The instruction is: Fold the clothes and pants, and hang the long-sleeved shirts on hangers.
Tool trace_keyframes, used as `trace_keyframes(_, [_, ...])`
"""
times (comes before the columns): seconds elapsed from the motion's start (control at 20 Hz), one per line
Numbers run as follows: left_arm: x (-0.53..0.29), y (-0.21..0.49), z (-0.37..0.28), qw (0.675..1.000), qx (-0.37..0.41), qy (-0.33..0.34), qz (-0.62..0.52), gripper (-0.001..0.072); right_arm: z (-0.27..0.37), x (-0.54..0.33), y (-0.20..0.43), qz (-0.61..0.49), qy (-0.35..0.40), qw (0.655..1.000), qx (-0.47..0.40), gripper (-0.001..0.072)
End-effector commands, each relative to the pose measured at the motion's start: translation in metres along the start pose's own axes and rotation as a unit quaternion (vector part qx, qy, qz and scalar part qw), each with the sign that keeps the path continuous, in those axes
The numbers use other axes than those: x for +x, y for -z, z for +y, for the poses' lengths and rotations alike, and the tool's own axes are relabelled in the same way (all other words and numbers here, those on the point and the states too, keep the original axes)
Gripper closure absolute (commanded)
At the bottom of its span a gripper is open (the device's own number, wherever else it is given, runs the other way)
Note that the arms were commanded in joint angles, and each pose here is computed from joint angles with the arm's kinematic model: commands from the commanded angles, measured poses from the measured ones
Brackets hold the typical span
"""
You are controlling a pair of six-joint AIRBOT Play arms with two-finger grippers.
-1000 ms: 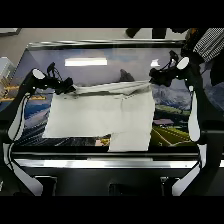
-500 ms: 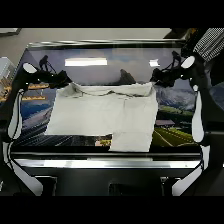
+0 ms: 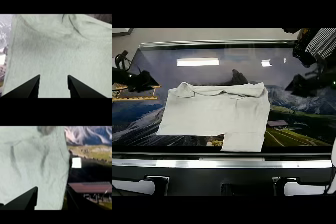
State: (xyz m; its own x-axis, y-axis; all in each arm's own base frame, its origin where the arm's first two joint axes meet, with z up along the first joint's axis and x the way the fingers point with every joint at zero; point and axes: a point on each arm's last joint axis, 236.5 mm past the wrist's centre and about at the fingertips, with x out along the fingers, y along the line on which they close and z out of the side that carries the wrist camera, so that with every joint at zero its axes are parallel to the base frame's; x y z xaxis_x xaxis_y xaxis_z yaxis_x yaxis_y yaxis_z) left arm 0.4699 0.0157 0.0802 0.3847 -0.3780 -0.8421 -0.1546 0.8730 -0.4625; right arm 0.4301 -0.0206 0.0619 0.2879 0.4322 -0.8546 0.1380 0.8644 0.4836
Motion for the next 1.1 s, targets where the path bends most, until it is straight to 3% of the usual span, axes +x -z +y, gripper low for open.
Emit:
trace_keyframes(0.0, [-0.017,0.041,0.028,0.999,-0.04,-0.022,-0.02,0.0304,-0.014,0.025,0.078,0.059,-0.02,0.998,0.025,0.0271])
trace_keyframes(0.2, [-0.012,0.092,0.044,0.997,-0.065,-0.03,-0.004,0.0296,-0.02,0.067,0.146,0.107,-0.051,0.992,0.038,0.0272])
trace_keyframes(0.25, [-0.011,0.101,0.046,0.997,-0.07,-0.03,0.001,0.0247,-0.019,0.075,0.158,0.116,-0.064,0.99,0.04,0.0272])
trace_keyframes(0.3, [-0.009,0.107,0.046,0.997,-0.073,-0.029,0.007,0.0152,-0.017,0.082,0.164,0.116,-0.078,0.989,0.04,0.0272])
trace_keyframes(0.35, [-0.006,0.111,0.045,0.997,-0.068,-0.024,0.012,0.0117,-0.015,0.089,0.168,0.111,-0.089,0.989,0.041,0.0272])
trace_keyframes(0.55, [-0.005,0.109,0.03,0.998,-0.054,0.009,0.007,0.0118,-0.019,0.108,0.181,0.1,-0.101,0.989,0.046,0.0273])
trace_keyframes(1.05, [-0.003,0.105,0.031,0.998,-0.055,0.009,0.001,0.0118,-0.008,0.138,0.188,0.1,-0.141,0.983,0.066,0.0281])
